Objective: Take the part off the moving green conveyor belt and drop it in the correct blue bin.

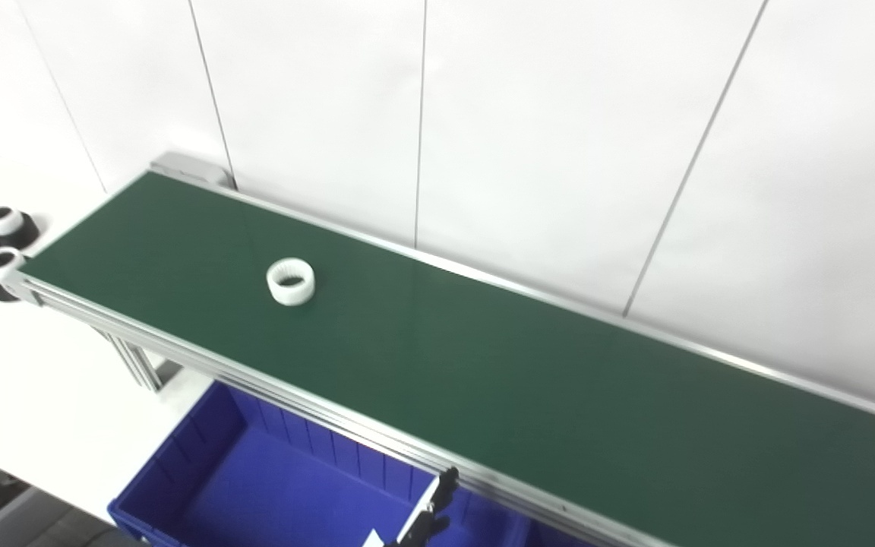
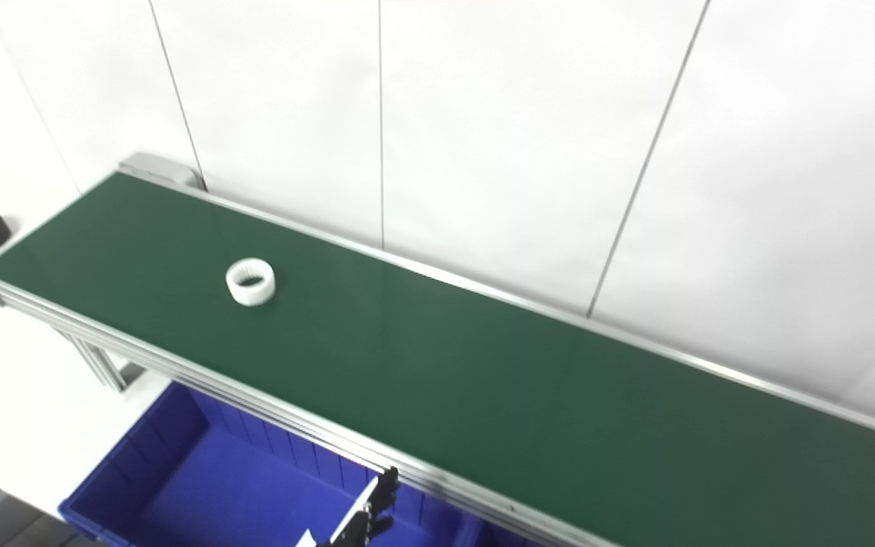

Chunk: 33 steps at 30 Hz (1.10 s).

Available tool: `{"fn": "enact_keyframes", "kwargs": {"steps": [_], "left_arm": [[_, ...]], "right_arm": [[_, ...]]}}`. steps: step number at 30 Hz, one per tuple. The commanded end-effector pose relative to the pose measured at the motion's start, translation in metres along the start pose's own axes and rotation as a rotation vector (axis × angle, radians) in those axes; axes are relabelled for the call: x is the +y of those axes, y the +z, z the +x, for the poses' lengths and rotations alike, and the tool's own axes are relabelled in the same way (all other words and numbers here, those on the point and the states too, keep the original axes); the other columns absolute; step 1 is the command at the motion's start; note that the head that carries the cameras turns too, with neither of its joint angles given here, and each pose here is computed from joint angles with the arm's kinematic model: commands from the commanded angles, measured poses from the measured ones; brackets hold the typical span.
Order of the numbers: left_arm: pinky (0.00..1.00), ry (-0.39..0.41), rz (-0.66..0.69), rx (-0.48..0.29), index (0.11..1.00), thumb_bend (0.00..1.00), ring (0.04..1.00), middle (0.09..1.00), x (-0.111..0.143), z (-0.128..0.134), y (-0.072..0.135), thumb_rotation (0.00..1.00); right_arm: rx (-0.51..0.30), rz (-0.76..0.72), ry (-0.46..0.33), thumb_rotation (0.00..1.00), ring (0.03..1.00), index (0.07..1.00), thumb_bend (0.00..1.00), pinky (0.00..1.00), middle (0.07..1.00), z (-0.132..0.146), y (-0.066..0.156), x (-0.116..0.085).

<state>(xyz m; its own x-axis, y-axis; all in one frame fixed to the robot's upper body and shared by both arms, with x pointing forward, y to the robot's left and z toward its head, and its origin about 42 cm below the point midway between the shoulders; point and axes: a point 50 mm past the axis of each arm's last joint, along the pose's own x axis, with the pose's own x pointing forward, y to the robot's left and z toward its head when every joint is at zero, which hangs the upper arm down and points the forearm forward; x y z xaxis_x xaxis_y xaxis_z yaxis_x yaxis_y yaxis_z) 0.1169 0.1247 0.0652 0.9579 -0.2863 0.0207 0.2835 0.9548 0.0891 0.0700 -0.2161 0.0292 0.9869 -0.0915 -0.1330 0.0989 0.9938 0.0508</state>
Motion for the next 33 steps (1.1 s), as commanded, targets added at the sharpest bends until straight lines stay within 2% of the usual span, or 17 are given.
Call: {"fn": "enact_keyframes", "kwargs": {"steps": [1,3,4,5,6,10,14,17,18,20,23,26,30,33], "left_arm": [[0.86,0.073,-0.019,-0.155,1.000,0.79,0.955,0.989,0.001,0.019,0.021,0.83],[0.75,0.126,-0.027,-0.202,0.927,0.85,0.861,0.907,0.010,0.026,0.029,0.58],[0.74,0.157,-0.010,-0.228,0.922,0.86,0.854,0.900,0.018,0.031,0.035,0.56],[0.71,0.177,0.004,-0.244,0.890,0.88,0.814,0.858,0.023,0.034,0.038,0.48],[0.69,0.192,0.019,-0.259,0.874,0.89,0.793,0.836,0.029,0.038,0.041,0.44],[0.68,0.226,0.039,-0.305,0.837,0.91,0.754,0.774,0.055,0.058,0.050,0.29],[0.68,0.250,0.148,-0.370,0.830,0.95,0.765,0.772,0.092,0.087,0.062,0.30],[0.67,0.244,0.272,-0.395,0.815,0.98,0.773,0.780,0.117,0.106,0.073,0.35],[0.66,0.237,0.313,-0.410,0.816,0.98,0.780,0.794,0.124,0.113,0.077,0.36],[0.71,0.221,0.382,-0.431,0.833,0.95,0.808,0.820,0.136,0.124,0.083,0.36],[0.75,0.208,0.489,-0.444,0.848,0.91,0.822,0.837,0.151,0.141,0.091,0.34],[0.72,0.185,0.632,-0.457,0.858,0.89,0.818,0.856,0.168,0.163,0.100,0.36],[0.66,0.143,0.788,-0.463,0.842,0.91,0.782,0.844,0.182,0.191,0.107,0.38],[0.72,0.108,0.882,-0.466,0.851,0.93,0.824,0.855,0.188,0.210,0.110,0.35]], "right_arm": [[-0.076,0.007,0.016,1.00,1.000,1.000,0.88,1.00,1.000,0.003,0.007,0.000],[-0.075,0.010,0.018,1.00,1.000,1.000,0.88,1.00,1.000,0.004,0.006,0.001],[-0.076,0.011,0.021,1.00,1.000,1.000,0.88,1.00,1.000,0.005,0.006,0.002],[-0.076,0.011,0.023,1.00,1.000,1.000,0.87,1.00,1.000,0.005,0.006,0.002],[-0.075,0.012,0.025,1.00,1.000,1.000,0.87,1.00,1.000,0.006,0.005,0.003],[-0.074,0.019,0.030,1.00,1.000,1.000,0.88,1.00,1.000,0.009,0.003,0.006],[-0.070,0.041,0.026,1.00,1.000,1.000,0.88,1.00,1.000,0.012,0.000,0.011],[-0.066,0.045,0.024,1.00,1.000,1.000,0.89,1.00,1.000,0.013,-0.002,0.013],[-0.065,0.043,0.024,1.00,1.000,1.000,0.89,1.00,1.000,0.014,-0.002,0.013],[-0.063,0.041,0.024,1.00,1.000,1.000,0.89,1.00,1.000,0.015,-0.003,0.015],[-0.056,0.039,0.023,1.00,1.000,1.000,0.89,1.00,1.000,0.016,-0.006,0.016],[-0.051,0.036,0.029,1.00,1.000,1.000,0.90,1.00,1.000,0.019,-0.008,0.018],[-0.048,0.040,0.033,1.00,1.000,1.000,0.89,1.00,1.000,0.023,-0.011,0.021],[-0.049,0.040,0.034,1.00,1.000,1.000,0.90,1.00,1.000,0.025,-0.011,0.022]]}}
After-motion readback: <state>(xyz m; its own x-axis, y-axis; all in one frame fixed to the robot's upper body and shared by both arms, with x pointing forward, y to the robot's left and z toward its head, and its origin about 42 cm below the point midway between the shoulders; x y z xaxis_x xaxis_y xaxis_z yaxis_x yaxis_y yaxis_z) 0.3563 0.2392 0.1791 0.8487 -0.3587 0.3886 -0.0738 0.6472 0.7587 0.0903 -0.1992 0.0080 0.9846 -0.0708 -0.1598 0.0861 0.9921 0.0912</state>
